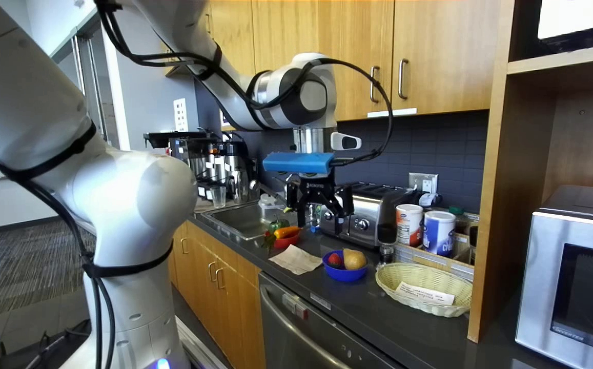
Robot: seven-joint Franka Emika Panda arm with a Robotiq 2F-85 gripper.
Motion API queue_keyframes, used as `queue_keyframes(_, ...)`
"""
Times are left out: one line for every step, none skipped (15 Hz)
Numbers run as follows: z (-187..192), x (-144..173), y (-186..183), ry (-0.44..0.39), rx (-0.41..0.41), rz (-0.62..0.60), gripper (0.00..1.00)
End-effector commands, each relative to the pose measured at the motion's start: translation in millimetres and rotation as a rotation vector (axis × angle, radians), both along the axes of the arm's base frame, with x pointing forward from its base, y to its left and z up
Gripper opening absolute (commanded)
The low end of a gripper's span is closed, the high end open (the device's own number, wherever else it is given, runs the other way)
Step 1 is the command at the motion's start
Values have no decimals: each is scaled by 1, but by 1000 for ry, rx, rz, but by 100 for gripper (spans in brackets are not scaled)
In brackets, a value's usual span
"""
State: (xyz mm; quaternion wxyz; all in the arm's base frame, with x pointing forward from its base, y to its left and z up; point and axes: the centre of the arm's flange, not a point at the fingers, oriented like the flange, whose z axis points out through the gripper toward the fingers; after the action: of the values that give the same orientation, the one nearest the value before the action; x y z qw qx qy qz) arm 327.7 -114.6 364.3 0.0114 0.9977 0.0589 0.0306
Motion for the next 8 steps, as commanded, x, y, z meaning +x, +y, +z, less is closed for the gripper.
queue_keyframes(-37, 5, 20, 1, -77, 120, 100)
queue_keyframes(-42, 8, 25, 3, -94, 155, 100)
queue_keyframes(-49, 11, 31, -3, -112, 191, 100)
queue_keyframes(-53, 13, 36, -8, -128, 223, 100)
queue_keyframes(-59, 16, 41, -14, -144, 255, 100)
queue_keyframes(-64, 18, 46, -14, -157, 282, 100)
queue_keyframes(-68, 19, 51, -11, -170, 307, 100)
queue_keyframes(-74, 20, 57, -6, -182, 331, 100)
